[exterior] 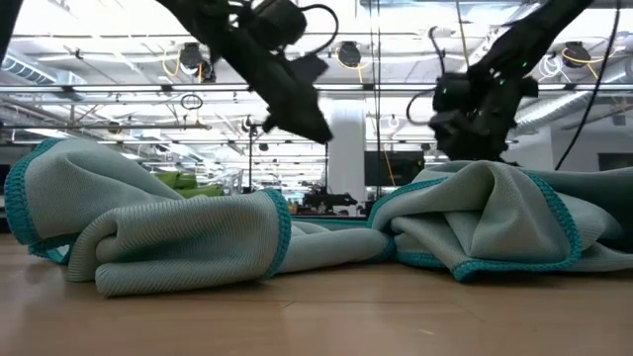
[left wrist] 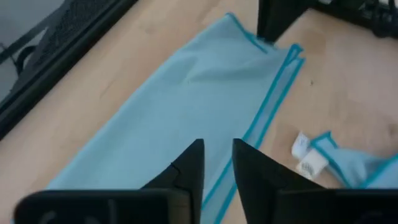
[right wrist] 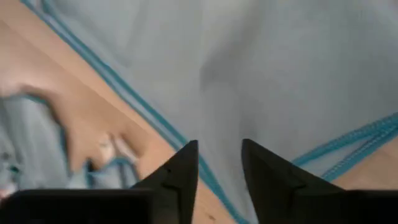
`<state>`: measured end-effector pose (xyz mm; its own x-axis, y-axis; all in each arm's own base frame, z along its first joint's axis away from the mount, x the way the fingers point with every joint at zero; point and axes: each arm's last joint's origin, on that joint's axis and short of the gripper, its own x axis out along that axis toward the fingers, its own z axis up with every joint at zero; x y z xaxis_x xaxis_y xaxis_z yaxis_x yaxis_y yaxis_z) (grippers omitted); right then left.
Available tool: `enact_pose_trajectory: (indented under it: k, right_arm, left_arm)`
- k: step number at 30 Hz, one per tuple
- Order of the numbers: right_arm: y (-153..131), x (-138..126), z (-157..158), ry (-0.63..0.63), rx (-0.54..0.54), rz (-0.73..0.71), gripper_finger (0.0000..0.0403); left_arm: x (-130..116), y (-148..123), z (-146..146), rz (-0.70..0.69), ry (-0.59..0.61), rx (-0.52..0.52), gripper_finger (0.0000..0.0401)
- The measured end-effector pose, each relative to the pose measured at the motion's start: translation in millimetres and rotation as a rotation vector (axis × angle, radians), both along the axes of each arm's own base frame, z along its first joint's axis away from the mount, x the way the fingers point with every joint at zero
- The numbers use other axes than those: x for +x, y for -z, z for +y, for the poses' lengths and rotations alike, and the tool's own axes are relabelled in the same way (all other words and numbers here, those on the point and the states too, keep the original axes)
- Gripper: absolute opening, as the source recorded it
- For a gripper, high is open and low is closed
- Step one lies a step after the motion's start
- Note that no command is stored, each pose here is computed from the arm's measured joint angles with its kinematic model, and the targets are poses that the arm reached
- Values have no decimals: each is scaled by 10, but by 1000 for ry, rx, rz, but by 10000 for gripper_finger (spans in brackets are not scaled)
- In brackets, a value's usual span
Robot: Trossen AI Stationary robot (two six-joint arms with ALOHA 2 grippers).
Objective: Fold microfiber towels
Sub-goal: Fold the top center blue microfiber cloth
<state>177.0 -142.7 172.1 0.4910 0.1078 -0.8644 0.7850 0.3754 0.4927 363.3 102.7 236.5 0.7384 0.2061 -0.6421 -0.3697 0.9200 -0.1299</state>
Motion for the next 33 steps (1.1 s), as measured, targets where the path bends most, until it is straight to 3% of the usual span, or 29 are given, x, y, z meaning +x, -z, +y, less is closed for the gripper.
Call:
enact_pose_trajectory:
  k: [4, 8, 13, 18, 23, 28, 33]
  right_arm:
    - [156, 10, -59, -23, 27, 54, 76]
    - [224, -31, -49, -35, 54, 126, 56]
    - [155, -5, 101, -85, 95, 125, 62]
    - [134, 97, 260, -135, 98, 129, 70]
    - [144, 155, 336, -140, 110, 138, 70]
    - [-28, 84, 260, -52, 72, 102, 70]
    - [-109, 55, 175, 10, 6, 94, 71]
  left_arm:
    - [212, 122, -75, -52, 8, -14, 55]
    - [382, 266, -112, -20, 26, -22, 35]
    - [450, 711, -87, 117, 12, -67, 15]
    - [352, 975, -33, 286, -50, -145, 4]
    - [233, 1012, -23, 413, -35, -172, 18]
    - [68, 993, -69, 539, 138, -310, 10]
    - [38, 777, -78, 470, 138, -295, 8]
